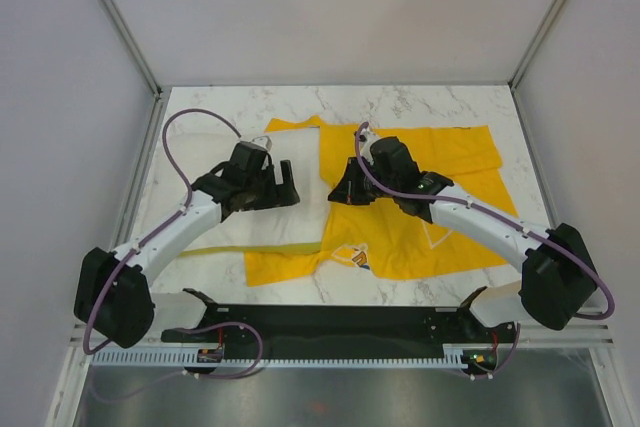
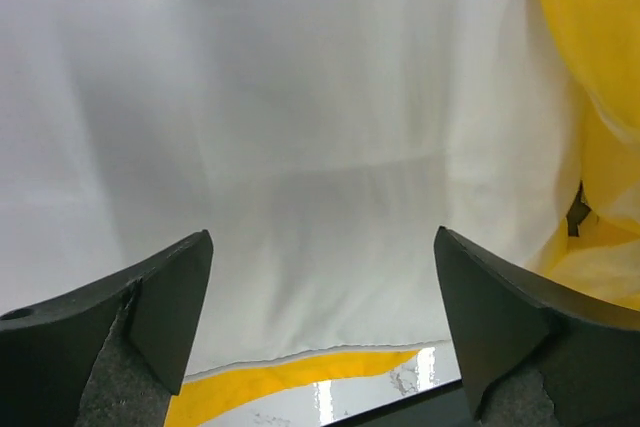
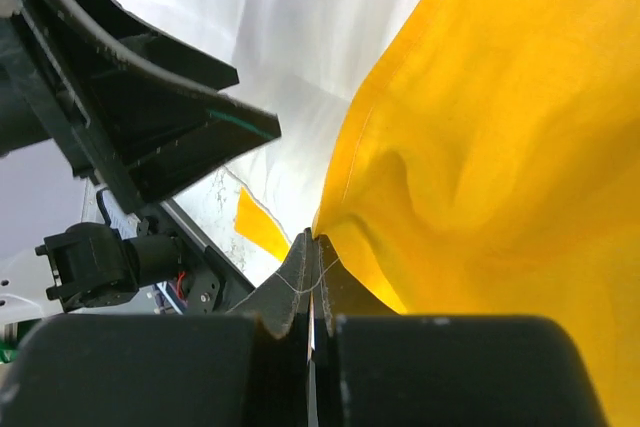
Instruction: Put the pillow into the pillowcase
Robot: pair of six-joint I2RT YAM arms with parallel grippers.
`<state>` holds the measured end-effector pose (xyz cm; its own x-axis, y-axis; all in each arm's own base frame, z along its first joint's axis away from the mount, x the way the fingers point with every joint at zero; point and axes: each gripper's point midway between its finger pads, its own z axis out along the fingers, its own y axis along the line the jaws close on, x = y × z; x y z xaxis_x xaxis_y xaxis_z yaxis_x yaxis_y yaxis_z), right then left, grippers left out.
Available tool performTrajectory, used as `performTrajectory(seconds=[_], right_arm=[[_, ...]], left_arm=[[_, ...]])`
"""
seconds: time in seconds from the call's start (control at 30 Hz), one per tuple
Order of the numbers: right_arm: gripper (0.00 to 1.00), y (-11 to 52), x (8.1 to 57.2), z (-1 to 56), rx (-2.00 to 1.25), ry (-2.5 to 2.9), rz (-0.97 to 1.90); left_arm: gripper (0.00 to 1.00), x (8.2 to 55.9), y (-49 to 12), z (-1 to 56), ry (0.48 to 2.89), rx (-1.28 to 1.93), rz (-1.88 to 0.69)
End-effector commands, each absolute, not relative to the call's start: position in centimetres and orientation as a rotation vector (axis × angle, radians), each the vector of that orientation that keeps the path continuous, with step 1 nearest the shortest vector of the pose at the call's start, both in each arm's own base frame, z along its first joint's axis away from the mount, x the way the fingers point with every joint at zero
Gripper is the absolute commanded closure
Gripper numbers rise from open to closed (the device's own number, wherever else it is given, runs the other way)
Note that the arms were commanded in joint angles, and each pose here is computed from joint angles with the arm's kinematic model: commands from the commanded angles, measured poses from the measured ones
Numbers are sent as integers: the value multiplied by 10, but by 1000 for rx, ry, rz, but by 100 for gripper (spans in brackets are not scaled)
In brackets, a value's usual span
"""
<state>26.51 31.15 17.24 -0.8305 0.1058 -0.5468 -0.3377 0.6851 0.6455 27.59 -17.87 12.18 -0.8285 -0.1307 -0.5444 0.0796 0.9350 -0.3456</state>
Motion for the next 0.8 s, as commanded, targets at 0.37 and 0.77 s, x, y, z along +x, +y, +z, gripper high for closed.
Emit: performTrajectory(seconds=[0.37, 0.77], right_arm=[[100, 331, 270, 152, -253, 2365, 1002], [100, 370, 294, 239, -344, 2218, 1056]], left_arm=[[87, 286, -153, 38, 2631, -128, -227], [98, 307, -242, 206, 2282, 29, -381]])
